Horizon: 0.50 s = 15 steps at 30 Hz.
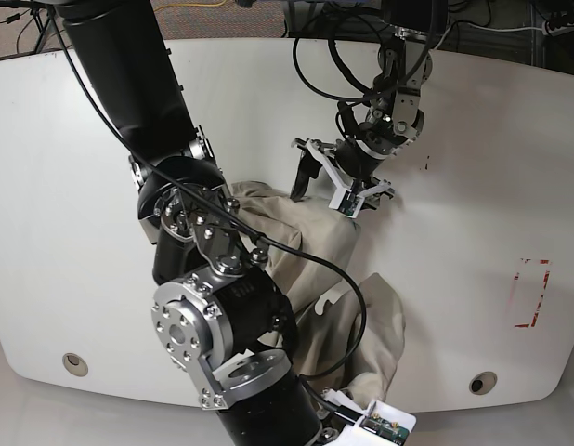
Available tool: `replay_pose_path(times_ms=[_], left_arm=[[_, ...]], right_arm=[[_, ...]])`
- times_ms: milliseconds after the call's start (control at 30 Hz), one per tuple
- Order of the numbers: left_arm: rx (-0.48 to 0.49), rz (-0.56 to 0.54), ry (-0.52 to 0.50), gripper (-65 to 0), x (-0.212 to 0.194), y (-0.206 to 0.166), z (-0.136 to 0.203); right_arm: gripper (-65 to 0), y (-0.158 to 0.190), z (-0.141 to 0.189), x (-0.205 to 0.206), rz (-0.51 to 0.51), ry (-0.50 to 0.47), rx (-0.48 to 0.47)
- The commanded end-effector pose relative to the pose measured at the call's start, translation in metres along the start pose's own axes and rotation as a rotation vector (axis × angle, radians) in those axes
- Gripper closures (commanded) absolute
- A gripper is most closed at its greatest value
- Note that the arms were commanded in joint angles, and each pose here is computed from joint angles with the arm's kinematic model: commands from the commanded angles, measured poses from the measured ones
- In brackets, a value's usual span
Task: Layout the t-shirt on the table in an organized manner, then fold the t-shirt properly
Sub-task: 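Lower the left gripper and grasp the t-shirt edge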
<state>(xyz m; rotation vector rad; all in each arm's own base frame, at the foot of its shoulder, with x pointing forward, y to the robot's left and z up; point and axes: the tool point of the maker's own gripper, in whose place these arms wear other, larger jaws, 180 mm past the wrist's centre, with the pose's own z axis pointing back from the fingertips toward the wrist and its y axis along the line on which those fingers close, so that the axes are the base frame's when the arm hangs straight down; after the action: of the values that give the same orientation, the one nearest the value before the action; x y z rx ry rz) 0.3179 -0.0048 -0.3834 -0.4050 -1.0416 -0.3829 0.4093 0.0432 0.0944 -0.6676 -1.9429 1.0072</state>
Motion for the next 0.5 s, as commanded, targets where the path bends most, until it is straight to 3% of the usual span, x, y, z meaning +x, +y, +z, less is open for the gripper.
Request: replay_pose_path(times_ms=[0,200,367,467], left_arm=[[-0.006,-0.005,-0.064,-37.9,0.021,0.0,-0.003],[-0.009,0.005,-0.038,-20.0,0.013,0.002,-0.009],[-0.012,0.014,-0.018,-18.7,0.007,0.005,-0.015],[-0.012,0.013,-0.019,-12.8,0.008,0.005,-0.015]], right_arm=[[-0.2,-0.021,0.0,0.011,0.003,-0.033,-0.06],[-0.2,-0.022,0.0,0.008,0.001,-0.025,-0.064],[-0.2,-0.027,0.001,0.003,-0.012,-0.015,-0.076],[-0.2,-0.026,0.001,0.003,-0.013,-0.013,-0.076]])
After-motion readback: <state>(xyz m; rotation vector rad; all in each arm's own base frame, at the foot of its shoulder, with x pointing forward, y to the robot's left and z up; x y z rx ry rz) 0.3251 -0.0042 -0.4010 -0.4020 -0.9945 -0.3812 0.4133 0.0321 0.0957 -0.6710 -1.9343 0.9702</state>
